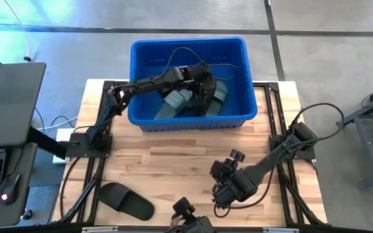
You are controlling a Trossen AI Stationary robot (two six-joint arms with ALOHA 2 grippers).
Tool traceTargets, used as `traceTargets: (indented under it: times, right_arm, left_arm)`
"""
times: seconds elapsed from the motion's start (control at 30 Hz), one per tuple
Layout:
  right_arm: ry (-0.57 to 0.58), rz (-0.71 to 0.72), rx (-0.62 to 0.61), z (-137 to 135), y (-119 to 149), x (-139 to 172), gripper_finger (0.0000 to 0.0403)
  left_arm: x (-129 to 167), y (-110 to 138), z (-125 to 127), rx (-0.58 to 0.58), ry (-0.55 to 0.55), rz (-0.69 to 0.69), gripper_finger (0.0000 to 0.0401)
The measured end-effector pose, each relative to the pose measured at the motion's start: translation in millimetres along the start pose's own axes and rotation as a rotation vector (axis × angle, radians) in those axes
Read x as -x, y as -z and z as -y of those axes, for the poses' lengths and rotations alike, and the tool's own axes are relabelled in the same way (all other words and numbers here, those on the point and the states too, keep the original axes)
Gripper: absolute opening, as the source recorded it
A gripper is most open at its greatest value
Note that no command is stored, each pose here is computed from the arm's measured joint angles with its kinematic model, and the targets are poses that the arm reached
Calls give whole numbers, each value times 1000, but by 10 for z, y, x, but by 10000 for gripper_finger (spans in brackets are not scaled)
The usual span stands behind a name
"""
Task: Pick and place slides into bin
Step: Put the black slide into the blue bin
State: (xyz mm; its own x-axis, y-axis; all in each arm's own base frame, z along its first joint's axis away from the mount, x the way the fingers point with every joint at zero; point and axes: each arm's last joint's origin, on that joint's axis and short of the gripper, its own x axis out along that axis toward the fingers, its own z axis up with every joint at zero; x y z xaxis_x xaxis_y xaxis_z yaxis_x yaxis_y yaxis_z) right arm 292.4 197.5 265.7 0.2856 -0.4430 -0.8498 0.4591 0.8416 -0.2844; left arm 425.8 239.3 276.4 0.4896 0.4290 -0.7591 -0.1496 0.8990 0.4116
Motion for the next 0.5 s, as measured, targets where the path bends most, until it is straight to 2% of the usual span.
traceTargets:
  times: [0.2, 0.37, 0.5]
  right_arm:
    - [-21, 24, 2, -51, 32, 27, 124]
    - [-78, 33, -17, -128, 37, 26, 124]
    - [-93, -12, 68, -167, 123, -90, 124]
  left_arm:
    - [287, -191, -22, -12, -10, 38, 231]
    - [749, -391, 44, -44, 6, 79, 215]
    - [1125, -441, 175, -113, 18, 118, 203]
